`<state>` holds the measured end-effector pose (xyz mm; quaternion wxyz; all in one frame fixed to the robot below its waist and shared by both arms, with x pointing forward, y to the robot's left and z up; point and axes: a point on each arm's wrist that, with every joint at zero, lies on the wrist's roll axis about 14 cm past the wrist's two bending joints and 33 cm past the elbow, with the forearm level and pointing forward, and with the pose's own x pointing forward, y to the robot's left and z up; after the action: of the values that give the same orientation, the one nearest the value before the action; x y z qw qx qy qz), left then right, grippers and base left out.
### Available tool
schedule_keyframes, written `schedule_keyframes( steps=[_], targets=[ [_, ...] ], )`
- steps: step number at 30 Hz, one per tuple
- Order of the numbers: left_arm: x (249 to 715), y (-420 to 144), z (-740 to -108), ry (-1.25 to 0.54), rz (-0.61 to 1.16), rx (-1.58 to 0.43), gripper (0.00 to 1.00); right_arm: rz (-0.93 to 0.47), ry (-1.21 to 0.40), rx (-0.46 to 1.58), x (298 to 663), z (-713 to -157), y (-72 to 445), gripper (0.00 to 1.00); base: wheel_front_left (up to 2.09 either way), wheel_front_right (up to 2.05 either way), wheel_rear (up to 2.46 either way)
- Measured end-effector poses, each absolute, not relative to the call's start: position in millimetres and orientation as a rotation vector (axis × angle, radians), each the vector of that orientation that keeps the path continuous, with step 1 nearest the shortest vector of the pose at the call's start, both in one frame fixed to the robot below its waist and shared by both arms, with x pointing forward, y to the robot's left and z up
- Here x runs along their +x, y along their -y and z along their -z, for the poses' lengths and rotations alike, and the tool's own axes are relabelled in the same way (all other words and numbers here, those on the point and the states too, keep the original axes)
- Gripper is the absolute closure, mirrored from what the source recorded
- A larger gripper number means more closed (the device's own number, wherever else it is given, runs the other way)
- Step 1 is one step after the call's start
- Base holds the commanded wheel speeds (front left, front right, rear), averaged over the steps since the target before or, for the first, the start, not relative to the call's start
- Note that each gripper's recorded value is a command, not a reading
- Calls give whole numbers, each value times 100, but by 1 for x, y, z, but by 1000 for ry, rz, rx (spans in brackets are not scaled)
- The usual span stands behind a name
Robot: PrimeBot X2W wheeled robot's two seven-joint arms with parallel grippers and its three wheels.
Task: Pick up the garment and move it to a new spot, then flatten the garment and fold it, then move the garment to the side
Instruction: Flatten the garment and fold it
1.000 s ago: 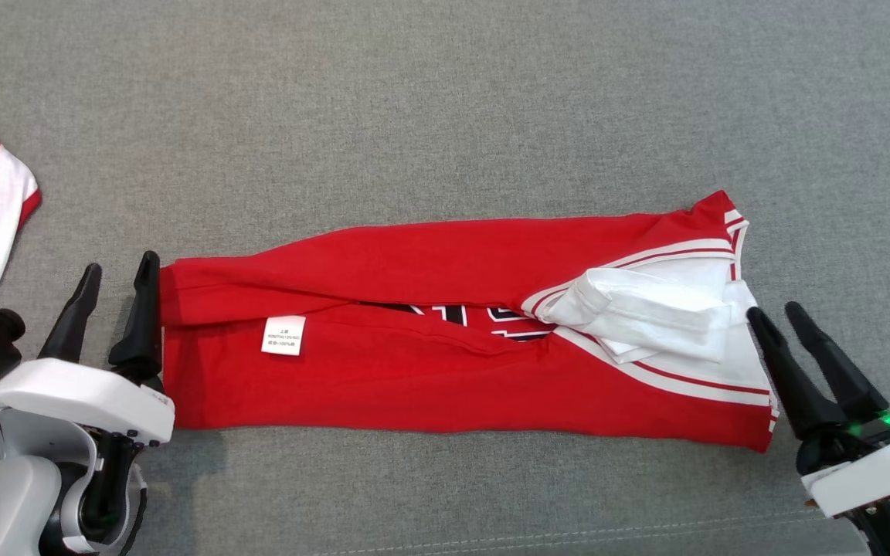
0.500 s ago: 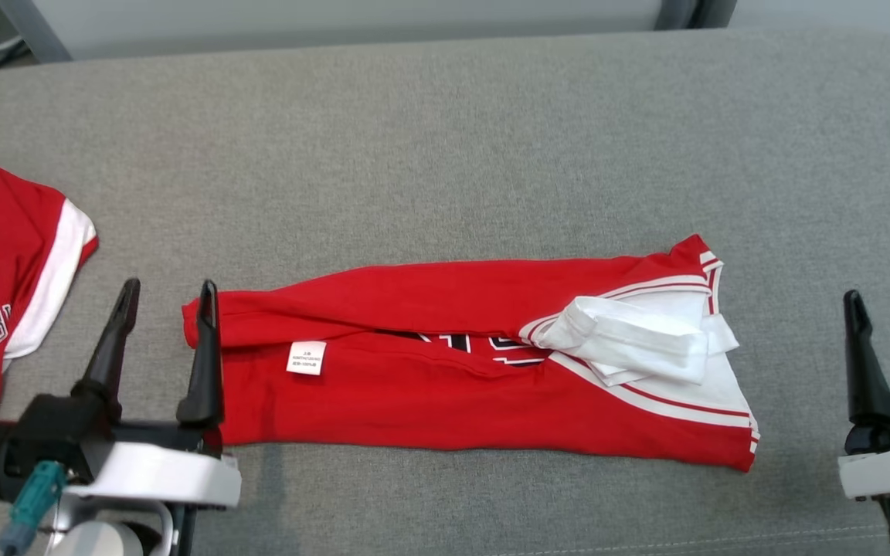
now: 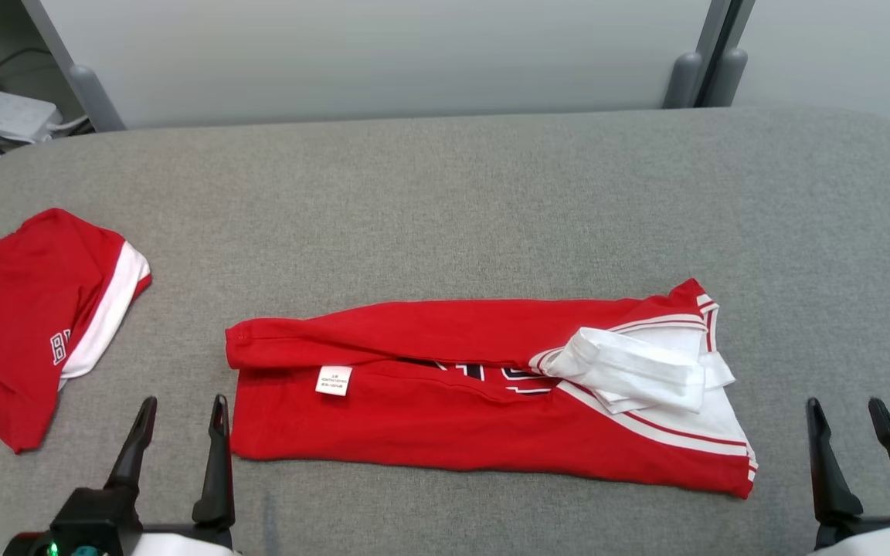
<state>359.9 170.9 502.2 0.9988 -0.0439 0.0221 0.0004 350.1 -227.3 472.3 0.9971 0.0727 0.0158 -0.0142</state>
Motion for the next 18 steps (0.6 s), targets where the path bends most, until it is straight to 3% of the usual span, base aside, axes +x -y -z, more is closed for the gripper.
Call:
schedule_keyframes(
  steps=[18],
  targets=[
    [348, -174, -490, -85, -10, -81, 0, 34, -71, 141, 337, -462, 226, 0, 0, 0, 0]
  ],
)
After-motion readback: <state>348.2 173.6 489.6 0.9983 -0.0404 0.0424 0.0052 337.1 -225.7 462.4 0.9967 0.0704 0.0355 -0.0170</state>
